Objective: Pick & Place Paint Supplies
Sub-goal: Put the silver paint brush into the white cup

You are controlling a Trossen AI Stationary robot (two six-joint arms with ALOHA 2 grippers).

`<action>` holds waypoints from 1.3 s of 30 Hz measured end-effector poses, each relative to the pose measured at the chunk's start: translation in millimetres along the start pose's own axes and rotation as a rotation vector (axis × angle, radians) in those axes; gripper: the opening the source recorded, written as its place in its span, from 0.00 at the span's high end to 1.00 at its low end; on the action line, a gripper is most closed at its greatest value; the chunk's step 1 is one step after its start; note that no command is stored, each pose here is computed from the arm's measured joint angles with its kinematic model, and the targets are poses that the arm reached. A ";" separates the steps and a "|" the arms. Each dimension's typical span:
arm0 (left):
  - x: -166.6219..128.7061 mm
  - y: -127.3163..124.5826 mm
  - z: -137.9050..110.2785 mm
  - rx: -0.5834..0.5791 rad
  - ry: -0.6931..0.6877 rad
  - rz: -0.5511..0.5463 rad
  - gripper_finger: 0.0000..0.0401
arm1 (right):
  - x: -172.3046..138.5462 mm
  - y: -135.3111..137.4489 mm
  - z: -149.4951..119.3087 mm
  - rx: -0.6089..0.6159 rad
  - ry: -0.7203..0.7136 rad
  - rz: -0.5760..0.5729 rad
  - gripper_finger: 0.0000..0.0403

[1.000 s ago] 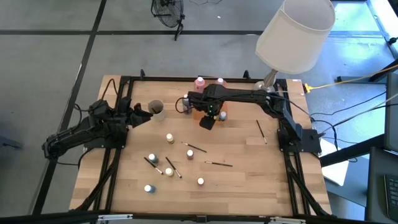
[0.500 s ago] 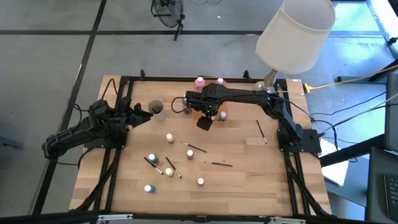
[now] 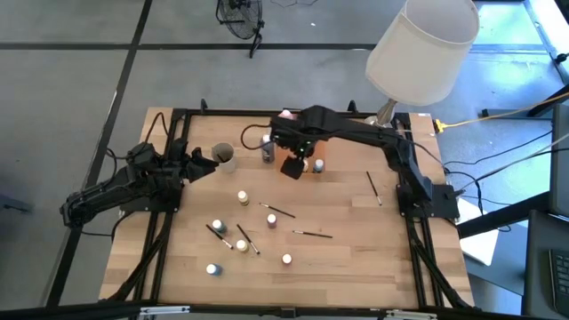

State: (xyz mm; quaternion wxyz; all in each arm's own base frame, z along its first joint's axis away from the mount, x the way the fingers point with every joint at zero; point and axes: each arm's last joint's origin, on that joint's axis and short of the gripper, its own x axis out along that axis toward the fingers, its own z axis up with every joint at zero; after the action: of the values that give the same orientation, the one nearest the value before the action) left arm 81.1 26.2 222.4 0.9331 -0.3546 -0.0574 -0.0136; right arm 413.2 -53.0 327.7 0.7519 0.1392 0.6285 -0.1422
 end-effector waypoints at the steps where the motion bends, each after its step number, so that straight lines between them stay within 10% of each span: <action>1: 0.0 0.0 -0.1 0.000 0.001 0.000 0.58 | -7.2 4.2 -3.4 -0.002 -0.006 0.037 0.34; 11: 0.0 1.6 -1.7 0.025 0.017 0.015 0.58 | -47.3 68.3 -45.4 0.022 0.037 0.319 0.34; 30: 0.0 1.5 -1.5 0.027 0.015 0.014 0.58 | -83.6 107.5 -107.9 0.333 0.030 0.263 0.39; 39: 0.0 1.5 -1.4 0.028 0.012 0.016 0.58 | -65.0 104.0 -158.1 0.232 0.135 0.145 0.44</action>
State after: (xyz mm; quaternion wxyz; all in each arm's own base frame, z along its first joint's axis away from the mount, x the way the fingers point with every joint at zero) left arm 81.3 26.4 220.4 0.9385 -0.3418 -0.0492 -0.0076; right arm 299.5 106.7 367.8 0.6950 0.2795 0.6454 -0.1494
